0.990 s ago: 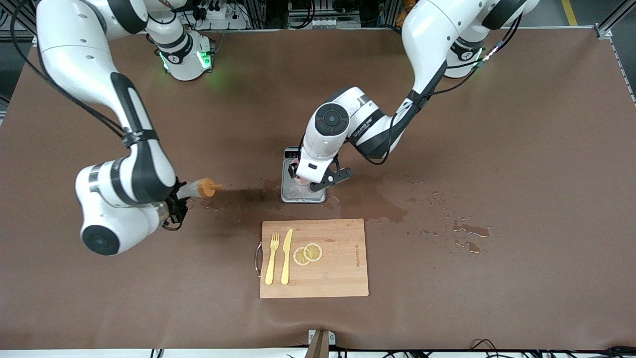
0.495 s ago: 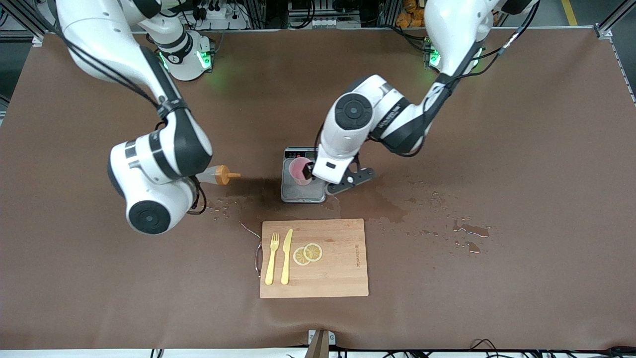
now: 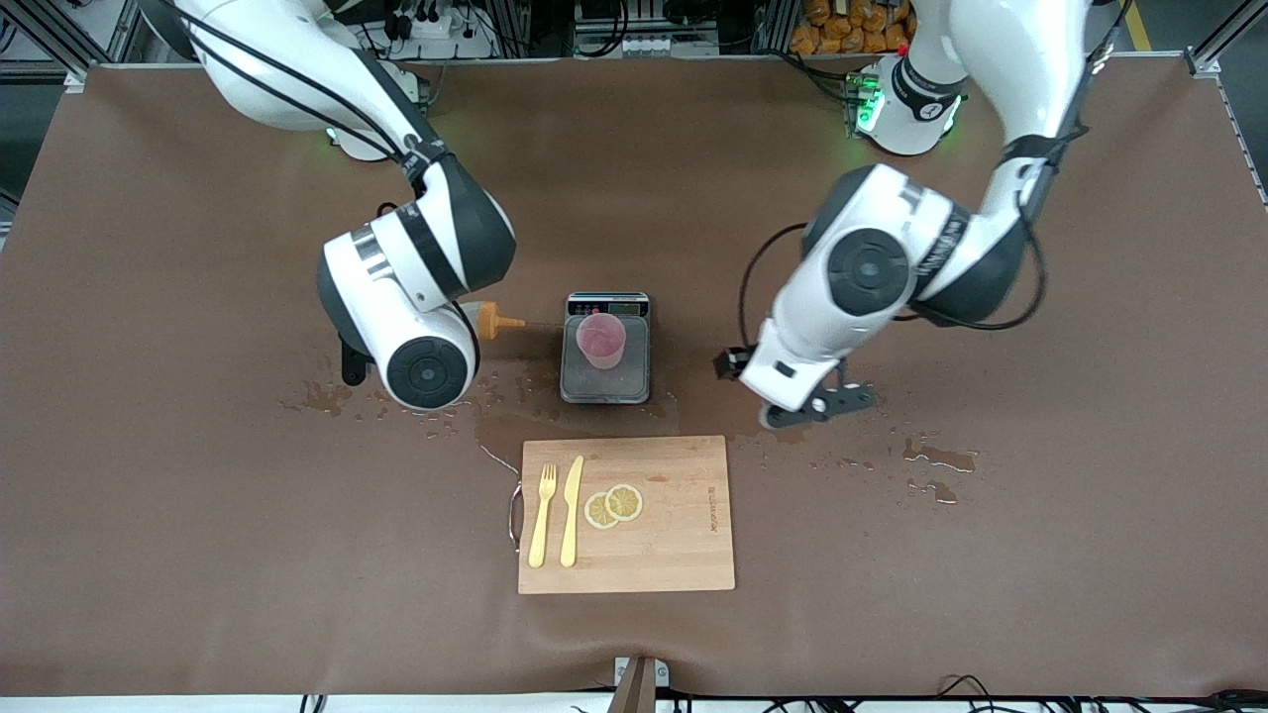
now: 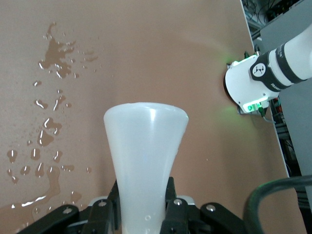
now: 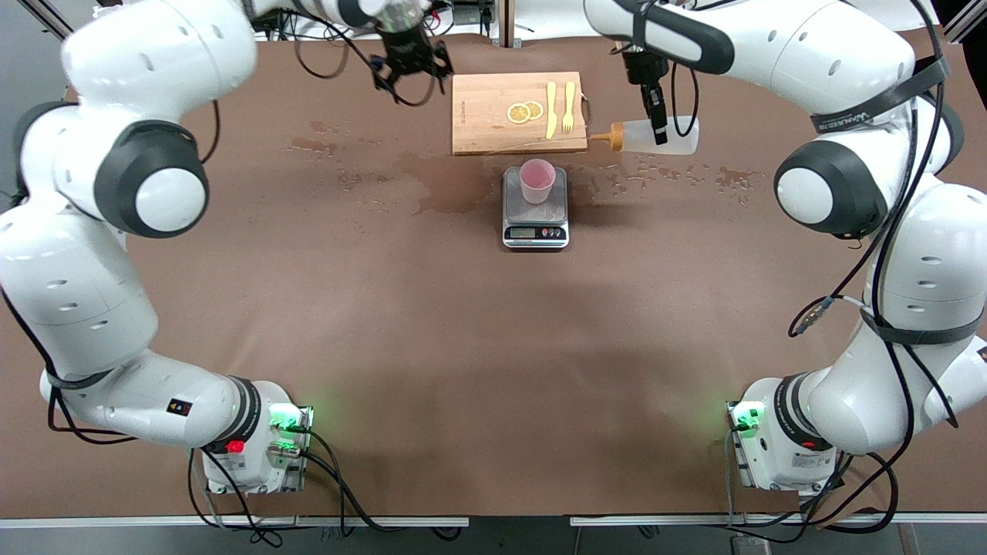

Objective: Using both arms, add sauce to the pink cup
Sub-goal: 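Squeeze sauce into the cup with the right gripper while the left gripper withdraws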

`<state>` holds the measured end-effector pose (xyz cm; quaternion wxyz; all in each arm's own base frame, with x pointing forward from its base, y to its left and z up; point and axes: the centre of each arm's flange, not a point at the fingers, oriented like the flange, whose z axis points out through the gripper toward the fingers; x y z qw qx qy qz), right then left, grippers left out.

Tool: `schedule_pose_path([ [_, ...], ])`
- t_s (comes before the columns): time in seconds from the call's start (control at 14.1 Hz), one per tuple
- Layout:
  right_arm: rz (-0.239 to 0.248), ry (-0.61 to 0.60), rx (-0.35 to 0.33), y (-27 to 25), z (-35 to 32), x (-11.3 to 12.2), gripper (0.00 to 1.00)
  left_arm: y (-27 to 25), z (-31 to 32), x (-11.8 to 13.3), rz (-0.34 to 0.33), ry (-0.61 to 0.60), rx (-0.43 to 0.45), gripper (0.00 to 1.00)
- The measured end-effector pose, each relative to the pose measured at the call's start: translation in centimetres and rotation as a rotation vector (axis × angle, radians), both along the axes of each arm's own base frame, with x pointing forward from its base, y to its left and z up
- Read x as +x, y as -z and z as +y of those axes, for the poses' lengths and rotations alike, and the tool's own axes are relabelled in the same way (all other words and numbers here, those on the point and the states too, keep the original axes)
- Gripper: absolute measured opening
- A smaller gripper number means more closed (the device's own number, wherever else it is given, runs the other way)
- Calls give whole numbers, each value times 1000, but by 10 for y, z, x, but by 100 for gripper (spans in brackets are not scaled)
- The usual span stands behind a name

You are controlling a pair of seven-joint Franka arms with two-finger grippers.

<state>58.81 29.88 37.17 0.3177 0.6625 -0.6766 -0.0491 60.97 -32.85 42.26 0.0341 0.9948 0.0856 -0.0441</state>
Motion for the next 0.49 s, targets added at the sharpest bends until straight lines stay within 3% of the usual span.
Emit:
schedule_pose_path([
  [0.28, -36, -17, -73, 0, 33, -20, 36, -25, 69, 16, -31, 102, -2, 100],
  [0.49, -43, -28, -108, 5, 36, -22, 36, -25, 117, 20, -28, 155, 5, 100],
])
